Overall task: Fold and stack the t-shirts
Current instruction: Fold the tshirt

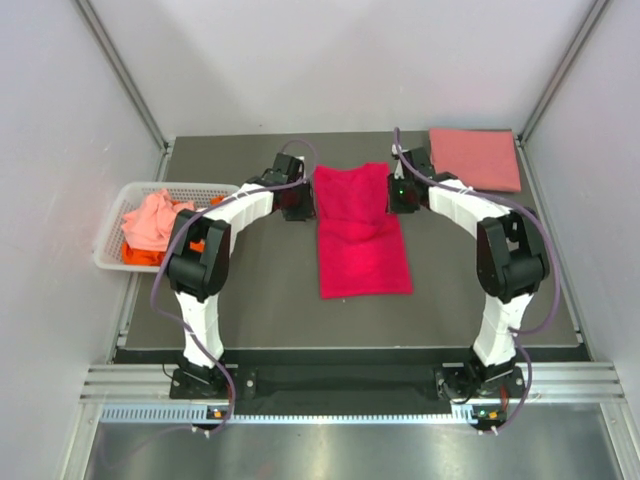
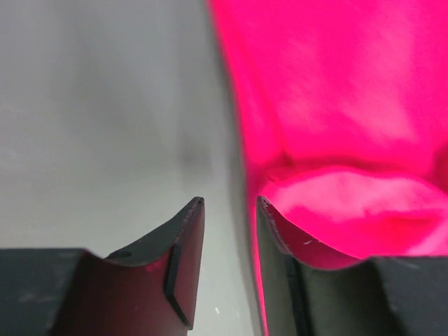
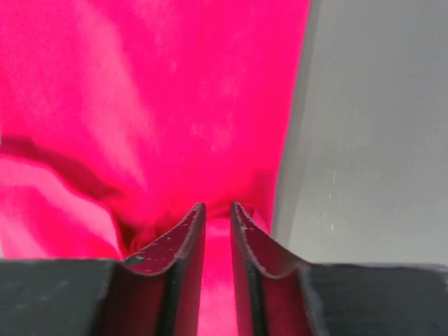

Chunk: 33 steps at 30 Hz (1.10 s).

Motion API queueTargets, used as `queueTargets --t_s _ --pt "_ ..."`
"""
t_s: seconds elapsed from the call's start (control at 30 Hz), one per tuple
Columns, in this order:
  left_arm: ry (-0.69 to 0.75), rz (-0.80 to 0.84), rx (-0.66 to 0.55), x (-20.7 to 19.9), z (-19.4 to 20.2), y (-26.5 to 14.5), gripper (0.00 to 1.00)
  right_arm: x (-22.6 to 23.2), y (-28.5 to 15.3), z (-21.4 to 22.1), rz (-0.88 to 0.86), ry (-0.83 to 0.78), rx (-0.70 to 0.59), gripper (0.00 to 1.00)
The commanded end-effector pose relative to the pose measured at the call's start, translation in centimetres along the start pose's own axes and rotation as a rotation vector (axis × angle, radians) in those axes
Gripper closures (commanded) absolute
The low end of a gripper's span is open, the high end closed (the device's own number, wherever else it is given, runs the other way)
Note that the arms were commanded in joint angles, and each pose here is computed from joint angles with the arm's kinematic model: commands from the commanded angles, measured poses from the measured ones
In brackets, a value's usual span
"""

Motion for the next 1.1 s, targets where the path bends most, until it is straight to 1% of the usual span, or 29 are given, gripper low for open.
queueTargets --t_s 0.0,0.1,0.27,0.3,0.4,0.57,0.73,0.87,0.93,0.97,1.0,1.03,1.07 --pt "0.139 0.171 -0.075 -3.2 -1.5 -3.2 0.58 0.4 -3.3 -2.3 -0.086 -0.072 -0.071 0.76" --pt "0.197 0.195 -0.052 -3.0 -0.6 -2.9 0.56 0.0 -3.3 -1.8 -0.161 -0.131 -0.042 0.73" --pt "0.218 0.184 -0.003 -2.4 0.4 -1.4 0.54 -1.3 -2.5 -1.2 -0.188 -0.185 0.004 0.69" --pt "0.220 0.178 0.005 -2.2 0.5 -1.1 0.54 -1.5 -2.4 -1.1 -0.199 -0.220 0.011 0.69" --pt "0.212 0.156 0.018 -1.8 0.7 -0.2 0.54 -1.0 -2.1 -0.5 -0.308 -0.253 0.053 0.67" --pt "0.214 0.157 0.009 -1.8 0.4 0.6 0.54 -2.0 -1.1 0.0 -0.303 -0.274 0.076 0.66" --pt "0.211 0.208 0.009 -2.5 0.4 1.4 0.55 -3.0 0.0 0.2 -0.308 -0.257 0.099 0.66" --pt "0.202 0.193 0.010 -2.3 0.2 2.0 0.60 -2.7 0.7 -0.3 -0.333 -0.249 0.078 0.68" --pt "0.193 0.186 0.022 -2.2 0.3 2.5 0.71 -3.0 1.4 -0.2 -0.327 -0.238 0.088 0.69" --pt "0.192 0.186 0.021 -2.2 0.2 2.5 0.76 -3.4 1.5 -0.4 -0.318 -0.230 0.085 0.71" --pt "0.187 0.186 0.022 -2.3 0.2 2.5 0.87 -3.5 1.7 -0.3 -0.310 -0.216 0.085 0.74" --pt "0.183 0.175 0.021 -2.1 0.2 2.7 0.91 -4.0 1.8 -0.5 -0.291 -0.203 0.079 0.85" --pt "0.174 0.164 0.018 -1.9 0.1 2.7 0.97 -4.3 2.0 -0.8 -0.279 -0.194 0.062 0.92"
Point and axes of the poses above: each gripper's point midway between its finger pads, its own y axis out along the fingers, its own x axis along the line the jaws close on, z = x × y, the point moved 3 cm from there along -y, back along the fingers, and after that the axes turned 2 degrees about y, right-handed, at the moved point
